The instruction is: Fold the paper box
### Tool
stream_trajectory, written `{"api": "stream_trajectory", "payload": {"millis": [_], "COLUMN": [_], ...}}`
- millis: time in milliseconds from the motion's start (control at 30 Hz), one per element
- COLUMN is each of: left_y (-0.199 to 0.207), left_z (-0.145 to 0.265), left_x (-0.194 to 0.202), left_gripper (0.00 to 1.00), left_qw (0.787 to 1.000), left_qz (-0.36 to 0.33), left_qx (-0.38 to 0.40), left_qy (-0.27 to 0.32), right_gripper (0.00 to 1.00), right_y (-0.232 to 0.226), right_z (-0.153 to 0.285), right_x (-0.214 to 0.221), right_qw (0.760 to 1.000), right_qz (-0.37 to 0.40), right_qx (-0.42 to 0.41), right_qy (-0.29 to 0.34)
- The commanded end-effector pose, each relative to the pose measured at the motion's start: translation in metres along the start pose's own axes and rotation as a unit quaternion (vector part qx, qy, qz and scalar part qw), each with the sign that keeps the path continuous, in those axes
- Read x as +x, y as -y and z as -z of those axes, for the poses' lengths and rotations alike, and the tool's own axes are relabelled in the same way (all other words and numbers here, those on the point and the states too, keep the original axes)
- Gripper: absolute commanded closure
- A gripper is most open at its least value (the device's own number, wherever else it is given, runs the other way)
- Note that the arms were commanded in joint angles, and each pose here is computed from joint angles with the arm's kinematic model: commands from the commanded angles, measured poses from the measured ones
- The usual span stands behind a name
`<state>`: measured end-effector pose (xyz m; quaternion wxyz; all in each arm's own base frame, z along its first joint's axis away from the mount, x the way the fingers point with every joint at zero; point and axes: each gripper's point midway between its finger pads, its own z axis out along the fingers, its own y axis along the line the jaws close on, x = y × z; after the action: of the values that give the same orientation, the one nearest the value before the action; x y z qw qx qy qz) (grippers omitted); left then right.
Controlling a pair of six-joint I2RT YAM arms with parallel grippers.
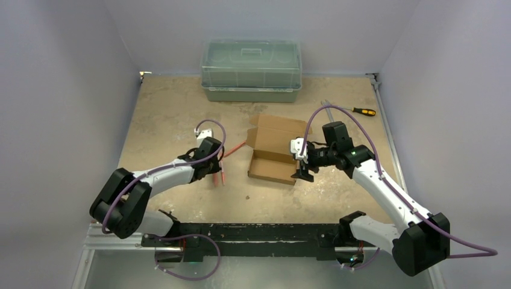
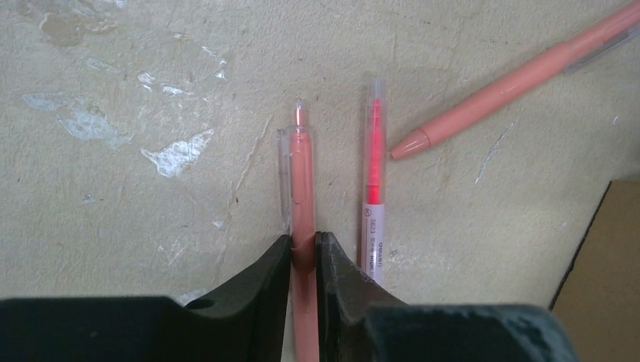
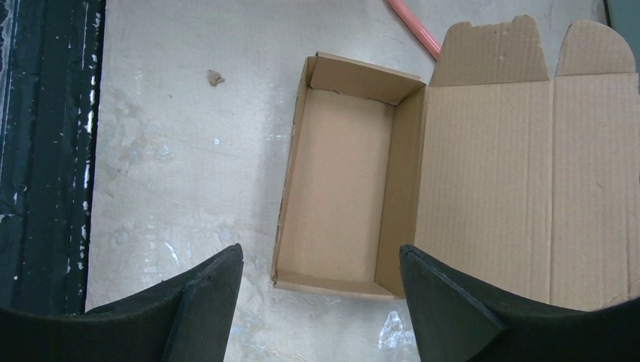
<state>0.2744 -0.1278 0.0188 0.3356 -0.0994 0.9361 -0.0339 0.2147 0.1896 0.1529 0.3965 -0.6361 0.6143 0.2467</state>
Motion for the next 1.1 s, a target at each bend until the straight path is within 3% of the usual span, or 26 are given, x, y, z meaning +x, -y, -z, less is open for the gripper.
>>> {"api": "stream_trajectory", "payload": {"millis": [0, 100, 200, 467, 533, 667, 767, 867, 1067], "left_y": [0.001, 0.0, -0.002, -0.006, 0.001, 0.038, 0.071, 0.116, 0.169], "left_z": [-0.006, -0.009, -0.009, 0.018, 0.028, 0.049, 0.073, 0.108, 0.137], "left_x": [0.004, 0.009, 0.009, -0.029, -0.04, -0.051, -0.053, -0.053, -0.044], "left_gripper": [0.84, 0.87, 0.99, 1.0, 1.0, 1.0, 1.0, 1.0, 1.0], "left_qw": [1.0, 1.0, 0.999, 0.999, 0.998, 0.987, 0.961, 0.901, 0.827], "left_qz": [0.011, 0.009, 0.009, 0.017, 0.01, -0.04, -0.093, -0.158, -0.306], "left_qx": [-0.007, -0.012, -0.018, -0.019, 0.004, 0.13, 0.241, 0.385, 0.444], "left_qy": [-0.015, -0.026, -0.025, 0.041, 0.059, 0.083, 0.097, 0.119, 0.16], "right_gripper": [0.21, 0.21, 0.21, 0.21, 0.21, 0.21, 0.21, 0.21, 0.21], "right_y": [0.007, 0.007, 0.007, 0.007, 0.007, 0.007, 0.008, 0.007, 0.007], "right_z": [0.005, 0.005, 0.005, 0.006, 0.006, 0.006, 0.007, 0.007, 0.006], "right_x": [-0.015, -0.015, -0.015, -0.016, -0.015, -0.016, -0.016, -0.016, -0.015], "right_qw": [1.0, 1.0, 1.0, 1.0, 1.0, 1.0, 1.0, 1.0, 1.0], "right_qz": [0.015, 0.015, 0.016, 0.017, 0.016, 0.017, 0.017, 0.016, 0.016], "right_qx": [0.003, 0.002, 0.002, 0.002, 0.002, 0.002, 0.003, 0.001, -0.001], "right_qy": [0.019, 0.019, 0.019, 0.02, 0.02, 0.02, 0.021, 0.022, 0.021]}}
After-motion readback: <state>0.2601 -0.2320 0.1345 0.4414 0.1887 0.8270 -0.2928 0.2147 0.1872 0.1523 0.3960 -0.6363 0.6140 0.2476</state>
